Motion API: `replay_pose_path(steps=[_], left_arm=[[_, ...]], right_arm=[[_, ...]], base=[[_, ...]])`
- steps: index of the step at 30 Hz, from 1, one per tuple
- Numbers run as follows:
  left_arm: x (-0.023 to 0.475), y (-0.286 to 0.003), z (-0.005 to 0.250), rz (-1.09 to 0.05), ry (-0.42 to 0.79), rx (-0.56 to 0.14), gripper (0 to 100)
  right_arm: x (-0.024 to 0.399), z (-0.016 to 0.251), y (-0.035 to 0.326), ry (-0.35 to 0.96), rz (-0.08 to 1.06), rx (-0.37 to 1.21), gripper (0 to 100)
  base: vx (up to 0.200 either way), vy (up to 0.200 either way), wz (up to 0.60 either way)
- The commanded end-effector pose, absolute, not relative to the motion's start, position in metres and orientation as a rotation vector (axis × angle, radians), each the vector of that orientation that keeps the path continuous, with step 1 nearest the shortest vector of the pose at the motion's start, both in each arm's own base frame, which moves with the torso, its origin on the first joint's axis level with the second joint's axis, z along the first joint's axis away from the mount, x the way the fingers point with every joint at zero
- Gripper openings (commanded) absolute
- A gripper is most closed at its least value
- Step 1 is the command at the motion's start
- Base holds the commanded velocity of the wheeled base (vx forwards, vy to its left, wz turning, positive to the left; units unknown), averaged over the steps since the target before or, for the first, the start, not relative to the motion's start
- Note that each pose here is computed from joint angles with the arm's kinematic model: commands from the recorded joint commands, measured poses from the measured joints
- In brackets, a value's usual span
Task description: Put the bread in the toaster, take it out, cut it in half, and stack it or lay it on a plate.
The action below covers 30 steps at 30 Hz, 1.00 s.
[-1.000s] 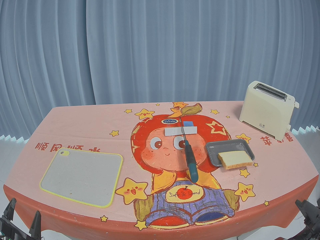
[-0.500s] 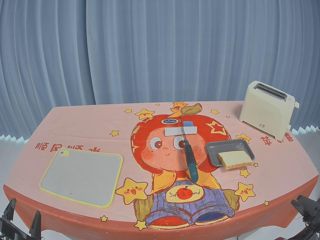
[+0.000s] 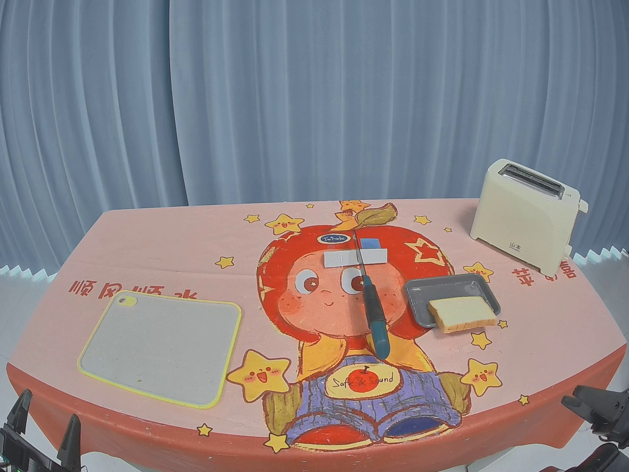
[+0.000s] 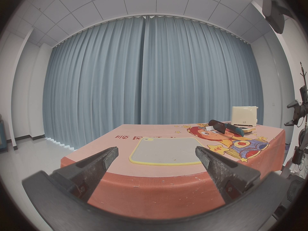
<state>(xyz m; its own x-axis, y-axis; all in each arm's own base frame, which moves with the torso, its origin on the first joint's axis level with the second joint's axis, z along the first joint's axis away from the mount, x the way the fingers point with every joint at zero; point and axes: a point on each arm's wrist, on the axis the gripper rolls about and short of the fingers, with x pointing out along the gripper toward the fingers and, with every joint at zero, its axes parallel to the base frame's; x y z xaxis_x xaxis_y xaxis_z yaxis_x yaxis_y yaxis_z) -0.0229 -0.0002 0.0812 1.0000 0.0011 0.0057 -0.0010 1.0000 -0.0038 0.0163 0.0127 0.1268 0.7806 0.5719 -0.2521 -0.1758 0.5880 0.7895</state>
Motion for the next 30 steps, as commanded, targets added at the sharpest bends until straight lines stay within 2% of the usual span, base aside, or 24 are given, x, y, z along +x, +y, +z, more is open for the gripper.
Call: replay_pose_path(steps=[1, 18, 23, 30], left_arm=[[-0.023, 0.000, 0.076, 0.002, -0.005, -0.005, 100], [-0.023, 0.000, 0.076, 0.002, -0.005, -0.005, 100], [-0.023, 0.000, 0.076, 0.002, -0.005, -0.005, 100], [-0.023, 0.000, 0.076, 0.002, -0.005, -0.005, 100]], right_arm=[[0.024, 0.127, 0.014, 0.575, 0.441, 0.843, 100], [0.043, 0.123, 0.016, 0.690, 0.381, 0.872, 100], [0.048, 0.132, 0.018, 0.712, 0.386, 0.956, 100], [0.066, 0.149, 0.026, 0.819, 0.392, 1.086, 100]], base=[[0.000, 0.000, 0.00], [0.000, 0.000, 0.00], [0.000, 0.000, 0.00], [0.000, 0.000, 0.00]])
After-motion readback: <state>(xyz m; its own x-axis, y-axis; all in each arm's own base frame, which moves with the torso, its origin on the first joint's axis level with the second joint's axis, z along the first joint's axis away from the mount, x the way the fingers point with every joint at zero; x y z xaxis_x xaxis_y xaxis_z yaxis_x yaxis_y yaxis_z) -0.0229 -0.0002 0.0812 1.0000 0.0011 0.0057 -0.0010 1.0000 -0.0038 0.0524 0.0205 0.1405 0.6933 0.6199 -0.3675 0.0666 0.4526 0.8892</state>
